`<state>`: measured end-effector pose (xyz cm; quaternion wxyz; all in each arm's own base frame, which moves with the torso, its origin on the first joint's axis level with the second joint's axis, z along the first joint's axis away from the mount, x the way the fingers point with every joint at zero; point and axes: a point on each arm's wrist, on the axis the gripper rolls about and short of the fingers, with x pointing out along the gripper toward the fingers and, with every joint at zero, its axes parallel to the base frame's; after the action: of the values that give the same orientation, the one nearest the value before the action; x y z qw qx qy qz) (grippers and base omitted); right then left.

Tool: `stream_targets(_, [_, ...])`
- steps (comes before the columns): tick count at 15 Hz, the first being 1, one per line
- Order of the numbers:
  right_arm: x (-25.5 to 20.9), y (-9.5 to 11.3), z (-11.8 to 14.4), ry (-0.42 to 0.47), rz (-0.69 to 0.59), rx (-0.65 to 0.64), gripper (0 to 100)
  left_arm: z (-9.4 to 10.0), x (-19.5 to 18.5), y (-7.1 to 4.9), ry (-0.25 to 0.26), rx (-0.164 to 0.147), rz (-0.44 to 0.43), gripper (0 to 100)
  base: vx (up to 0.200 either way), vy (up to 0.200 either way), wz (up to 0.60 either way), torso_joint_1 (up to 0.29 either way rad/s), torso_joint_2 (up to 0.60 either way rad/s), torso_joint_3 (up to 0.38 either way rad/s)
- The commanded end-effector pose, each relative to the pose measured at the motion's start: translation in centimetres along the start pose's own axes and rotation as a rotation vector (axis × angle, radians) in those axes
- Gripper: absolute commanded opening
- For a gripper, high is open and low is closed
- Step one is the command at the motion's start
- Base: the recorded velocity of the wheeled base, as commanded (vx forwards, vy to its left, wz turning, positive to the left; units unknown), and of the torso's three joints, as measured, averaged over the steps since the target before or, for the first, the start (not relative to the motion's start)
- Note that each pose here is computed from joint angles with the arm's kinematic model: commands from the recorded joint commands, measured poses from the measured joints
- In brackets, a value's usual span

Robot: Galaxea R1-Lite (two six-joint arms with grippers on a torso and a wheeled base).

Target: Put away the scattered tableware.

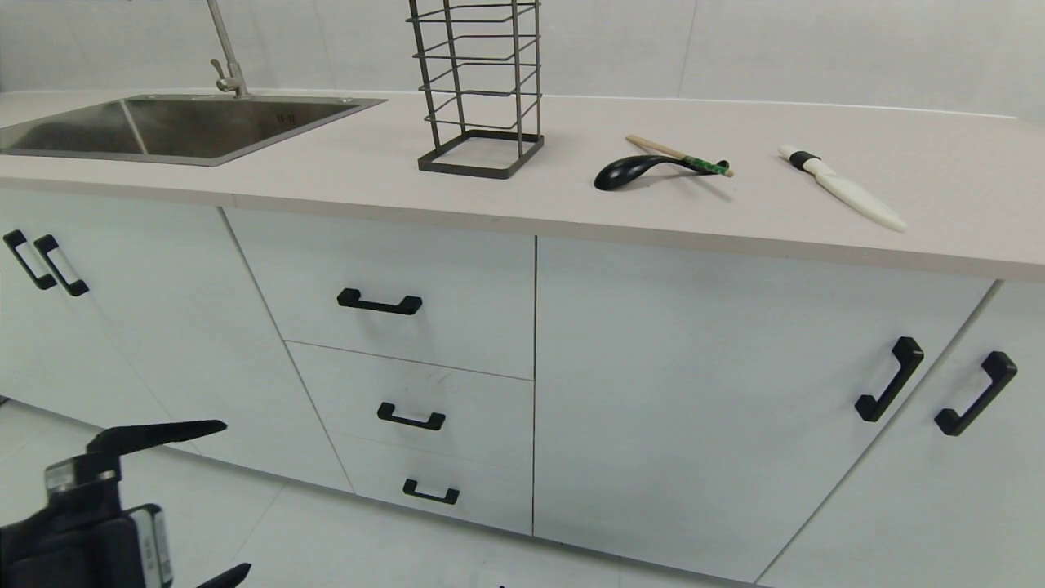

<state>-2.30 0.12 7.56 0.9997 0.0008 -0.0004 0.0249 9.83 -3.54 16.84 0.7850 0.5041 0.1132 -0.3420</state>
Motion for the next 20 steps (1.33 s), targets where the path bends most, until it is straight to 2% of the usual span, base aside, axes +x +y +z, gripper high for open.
stream_targets(1, [0.0,0.0,0.0,0.001,-0.001,0.0,0,1.4,5.2,1.7,-0.01,0.146,-0.181,100,0.0,0.0,0.0,0.0,0.0,0.0])
stream_targets(2, [0.0,0.0,0.0,0.002,0.001,0.0,0,1.5,6.4,2.1,-0.003,0.185,-0.202,100,0.0,0.0,0.0,0.0,0.0,0.0])
stream_targets(3, [0.0,0.0,0.0,0.002,-0.001,0.0,0,1.0,10.0,3.3,0.029,0.272,-0.263,100,0.0,0.0,0.0,0.0,0.0,0.0])
stream_targets(4, [0.0,0.0,0.0,0.002,0.001,0.0,0,0.0,11.8,3.2,0.064,0.267,-0.319,100,0.0,0.0,0.0,0.0,0.0,0.0])
stream_targets(6, [0.0,0.0,0.0,0.001,0.001,0.0,0,-1.2,14.3,2.6,0.096,0.241,-0.391,100,0.0,0.0,0.0,0.0,0.0,0.0])
stream_targets(10, [0.0,0.0,0.0,0.002,0.002,0.0,0,-2.2,17.4,2.3,0.1,0.234,-0.378,100,0.0,0.0,0.0,0.0,0.0,0.0])
stream_targets(14, [0.0,0.0,0.0,0.002,0.002,0.0,0,-2.5,18.2,1.8,0.106,0.228,-0.4,100,0.0,0.0,0.0,0.0,0.0,0.0])
stream_targets(17, [0.0,0.0,0.0,0.002,0.002,0.0,0,-3.0,18.3,2.1,0.119,0.212,-0.394,100,0.0,0.0,0.0,0.0,0.0,0.0])
stream_targets(20, [0.0,0.0,0.0,0.001,-0.001,0.0,0,-3.9,18.6,2.8,0.128,0.198,-0.329,100,0.0,0.0,0.0,0.0,0.0,0.0])
